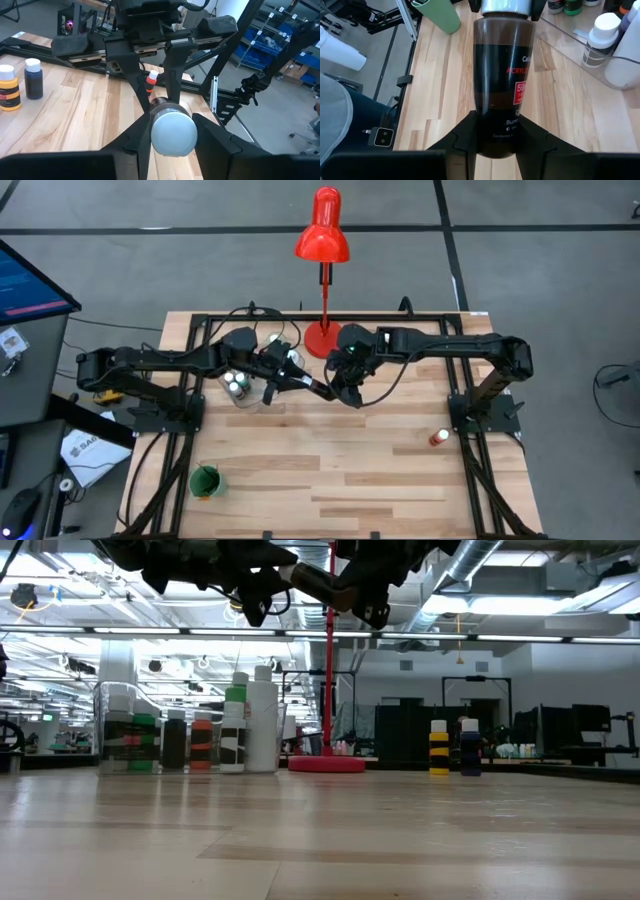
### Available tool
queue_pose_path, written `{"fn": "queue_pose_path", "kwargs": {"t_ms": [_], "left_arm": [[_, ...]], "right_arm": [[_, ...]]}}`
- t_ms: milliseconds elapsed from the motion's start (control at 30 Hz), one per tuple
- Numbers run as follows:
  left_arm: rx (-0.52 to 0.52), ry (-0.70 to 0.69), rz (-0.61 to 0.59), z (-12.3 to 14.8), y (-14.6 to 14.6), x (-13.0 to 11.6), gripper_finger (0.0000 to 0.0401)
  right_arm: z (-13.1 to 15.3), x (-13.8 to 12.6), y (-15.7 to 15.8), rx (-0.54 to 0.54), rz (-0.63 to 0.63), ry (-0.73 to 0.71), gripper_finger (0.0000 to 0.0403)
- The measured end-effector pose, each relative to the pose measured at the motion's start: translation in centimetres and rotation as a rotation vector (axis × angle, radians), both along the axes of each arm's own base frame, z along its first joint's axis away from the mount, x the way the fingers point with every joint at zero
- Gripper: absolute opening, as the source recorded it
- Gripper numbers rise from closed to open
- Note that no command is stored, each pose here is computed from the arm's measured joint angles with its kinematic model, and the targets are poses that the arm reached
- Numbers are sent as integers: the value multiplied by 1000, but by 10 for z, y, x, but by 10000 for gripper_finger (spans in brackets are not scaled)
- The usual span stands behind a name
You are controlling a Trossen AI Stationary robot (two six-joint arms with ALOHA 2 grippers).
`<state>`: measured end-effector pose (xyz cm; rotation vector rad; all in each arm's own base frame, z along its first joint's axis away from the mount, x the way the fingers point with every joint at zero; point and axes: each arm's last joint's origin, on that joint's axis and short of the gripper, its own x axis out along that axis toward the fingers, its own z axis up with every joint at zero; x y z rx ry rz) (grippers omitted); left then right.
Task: Pick & Place Paint Supplies
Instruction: Put the brown paint bottle into the transparent bin
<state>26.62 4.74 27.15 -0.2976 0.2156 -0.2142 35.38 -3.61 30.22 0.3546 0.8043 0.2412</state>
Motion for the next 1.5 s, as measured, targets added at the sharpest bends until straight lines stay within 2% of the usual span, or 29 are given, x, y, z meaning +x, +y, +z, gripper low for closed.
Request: {"fn": "queue_pose_path", "kwargs": {"t_ms": [133, 400, 500, 633, 833, 1067, 1200, 1333, 1500], "left_arm": [[-2, 1, -2, 0, 0, 0, 103], [-10, 5, -10, 0, -1, 0, 94], [-8, 5, 4, 1, 0, -1, 94], [-3, 9, 63, 8, 2, -10, 94], [13, 55, 199, 23, 2, -41, 93], [10, 276, 450, 23, -3, -91, 93], [22, 356, 559, 21, -5, -111, 93], [22, 436, 597, 16, -7, -121, 93], [46, 606, 625, 2, -6, -124, 94]], "right_arm": [[0, 0, 0, 12, -11, 6, 113], [4, -1, -1, 13, -14, -10, 236], [12, -5, -1, 17, -15, 30, 257], [34, -14, -1, 2, 10, 98, 260], [54, -31, 2, 1, 37, 224, 260], [52, -46, 3, -8, 38, 384, 260], [51, -47, 3, -31, 31, 395, 260], [51, -45, 0, -38, 21, 372, 260], [52, -44, -2, -42, 14, 356, 260]]}}
